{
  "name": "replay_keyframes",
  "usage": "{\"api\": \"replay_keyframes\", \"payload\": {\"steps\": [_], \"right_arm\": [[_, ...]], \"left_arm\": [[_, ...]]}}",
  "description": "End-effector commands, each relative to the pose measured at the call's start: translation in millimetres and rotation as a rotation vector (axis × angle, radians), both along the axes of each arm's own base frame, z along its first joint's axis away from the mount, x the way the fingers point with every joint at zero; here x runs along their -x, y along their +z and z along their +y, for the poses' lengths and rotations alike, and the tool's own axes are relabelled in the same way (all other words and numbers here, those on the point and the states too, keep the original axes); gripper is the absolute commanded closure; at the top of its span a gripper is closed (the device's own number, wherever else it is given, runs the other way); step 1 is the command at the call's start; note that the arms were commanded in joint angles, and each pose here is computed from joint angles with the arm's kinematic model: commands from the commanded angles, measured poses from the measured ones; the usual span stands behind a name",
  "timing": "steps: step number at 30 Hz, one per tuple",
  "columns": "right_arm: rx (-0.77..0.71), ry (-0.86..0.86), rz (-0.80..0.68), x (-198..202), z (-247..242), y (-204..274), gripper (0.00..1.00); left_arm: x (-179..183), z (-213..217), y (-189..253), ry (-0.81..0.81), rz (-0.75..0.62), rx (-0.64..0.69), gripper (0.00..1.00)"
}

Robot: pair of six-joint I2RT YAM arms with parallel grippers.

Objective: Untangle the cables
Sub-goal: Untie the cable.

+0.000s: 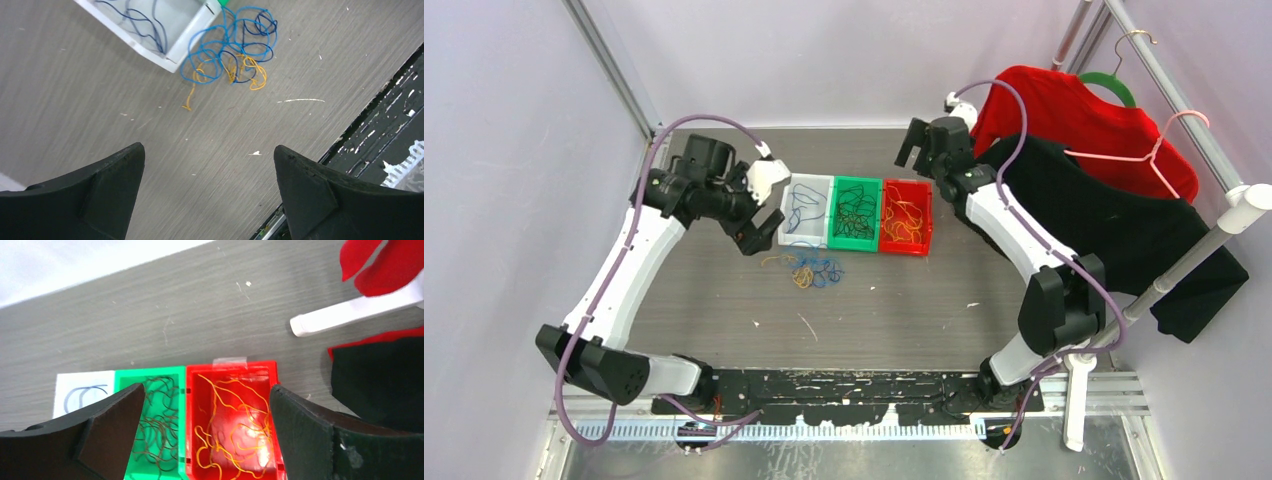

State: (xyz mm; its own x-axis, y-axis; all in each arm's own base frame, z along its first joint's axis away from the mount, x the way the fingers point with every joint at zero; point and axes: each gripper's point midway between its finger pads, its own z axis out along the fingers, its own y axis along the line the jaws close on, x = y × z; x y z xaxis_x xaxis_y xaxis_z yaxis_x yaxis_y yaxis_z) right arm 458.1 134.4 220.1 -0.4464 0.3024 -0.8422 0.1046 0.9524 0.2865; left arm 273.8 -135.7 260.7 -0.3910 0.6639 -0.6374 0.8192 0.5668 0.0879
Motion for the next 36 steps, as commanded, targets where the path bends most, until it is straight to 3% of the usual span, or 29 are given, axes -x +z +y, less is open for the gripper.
{"api": "replay_keyframes", "payload": {"steps": [1,5,12,16,28,33,36], "right_arm": [[-0.139,0.06,-0.025,-6,8,36,0.0],[-0.165,0.125,0.013,5,18,20,0.04],[-0.168,0.264,-0.02,62,53,9,0.24],[-0.164,0.35,0.013,96,79,-7,0.38],[-0.167,0.381,-0.154,134,92,9,0.5],[-0.177,0.386,-0.186,140,91,16,0.53],[-0.181,0.392,-0.195,142,91,17,0.56]], "left_arm": [[-5,-14,-30,-0.044,0.038,0.048,0.0],[-9,-23,-67,-0.057,0.097,0.069,0.06],[-55,-32,-108,0.071,0.143,0.061,0.31],[-68,-39,-129,0.158,0.205,0.089,0.35],[-66,-45,-182,0.315,0.344,0.129,0.48],[-65,-50,-197,0.343,0.396,0.149,0.62],[-68,-57,-190,0.346,0.399,0.189,0.76]]}}
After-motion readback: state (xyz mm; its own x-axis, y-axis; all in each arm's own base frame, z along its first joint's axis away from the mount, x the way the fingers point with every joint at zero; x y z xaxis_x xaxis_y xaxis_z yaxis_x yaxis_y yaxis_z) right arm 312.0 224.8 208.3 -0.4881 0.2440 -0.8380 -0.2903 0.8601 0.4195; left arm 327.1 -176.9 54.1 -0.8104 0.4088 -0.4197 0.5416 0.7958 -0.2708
